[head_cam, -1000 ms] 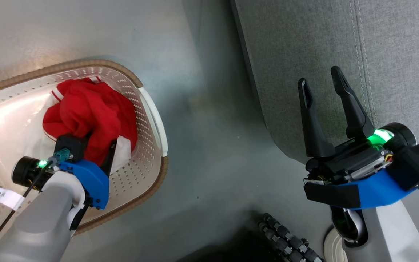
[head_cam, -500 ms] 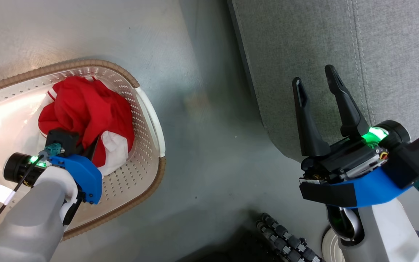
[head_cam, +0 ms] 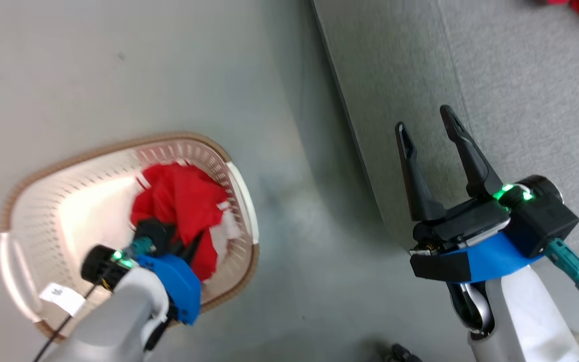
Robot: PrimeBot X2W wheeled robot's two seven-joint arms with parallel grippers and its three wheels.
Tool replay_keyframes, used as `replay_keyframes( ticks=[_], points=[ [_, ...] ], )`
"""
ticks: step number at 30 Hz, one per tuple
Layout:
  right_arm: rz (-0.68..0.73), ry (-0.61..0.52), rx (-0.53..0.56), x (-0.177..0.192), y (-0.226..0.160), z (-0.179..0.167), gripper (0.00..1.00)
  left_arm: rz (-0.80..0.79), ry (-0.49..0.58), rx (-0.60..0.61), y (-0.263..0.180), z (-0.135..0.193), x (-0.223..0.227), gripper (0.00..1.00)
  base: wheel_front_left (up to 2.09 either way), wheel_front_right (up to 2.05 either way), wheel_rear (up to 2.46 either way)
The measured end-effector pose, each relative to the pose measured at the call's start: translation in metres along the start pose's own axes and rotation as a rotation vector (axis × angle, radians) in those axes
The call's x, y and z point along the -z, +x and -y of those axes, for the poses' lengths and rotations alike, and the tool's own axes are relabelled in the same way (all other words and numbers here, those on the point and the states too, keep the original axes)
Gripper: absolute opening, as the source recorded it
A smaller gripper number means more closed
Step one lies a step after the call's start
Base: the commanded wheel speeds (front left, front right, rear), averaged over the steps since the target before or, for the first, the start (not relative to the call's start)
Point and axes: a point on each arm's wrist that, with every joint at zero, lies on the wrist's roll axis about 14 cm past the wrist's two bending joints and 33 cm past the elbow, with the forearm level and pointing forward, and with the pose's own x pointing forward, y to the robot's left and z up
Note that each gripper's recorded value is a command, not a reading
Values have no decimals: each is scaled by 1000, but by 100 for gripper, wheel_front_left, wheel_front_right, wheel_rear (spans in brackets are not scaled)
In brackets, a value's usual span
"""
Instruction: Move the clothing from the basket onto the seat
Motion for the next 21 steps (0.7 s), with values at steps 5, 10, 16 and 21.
replay_keyframes(
  ticks=[5,10,16,21],
  points=[
    [49,2,-22,-24,-15,-11,100,99,65,9,-34,24,-37,0,0,0,0],
    [99,6,-64,-47,-34,-29,100,221,142,10,-78,53,-72,0,0,0,0],
    [145,18,-113,-70,-53,-49,100,341,231,22,-115,88,-107,0,0,0,0],
    [180,24,-161,-86,-66,-67,100,495,326,21,-149,114,-159,0,0,0,0]
  ],
)
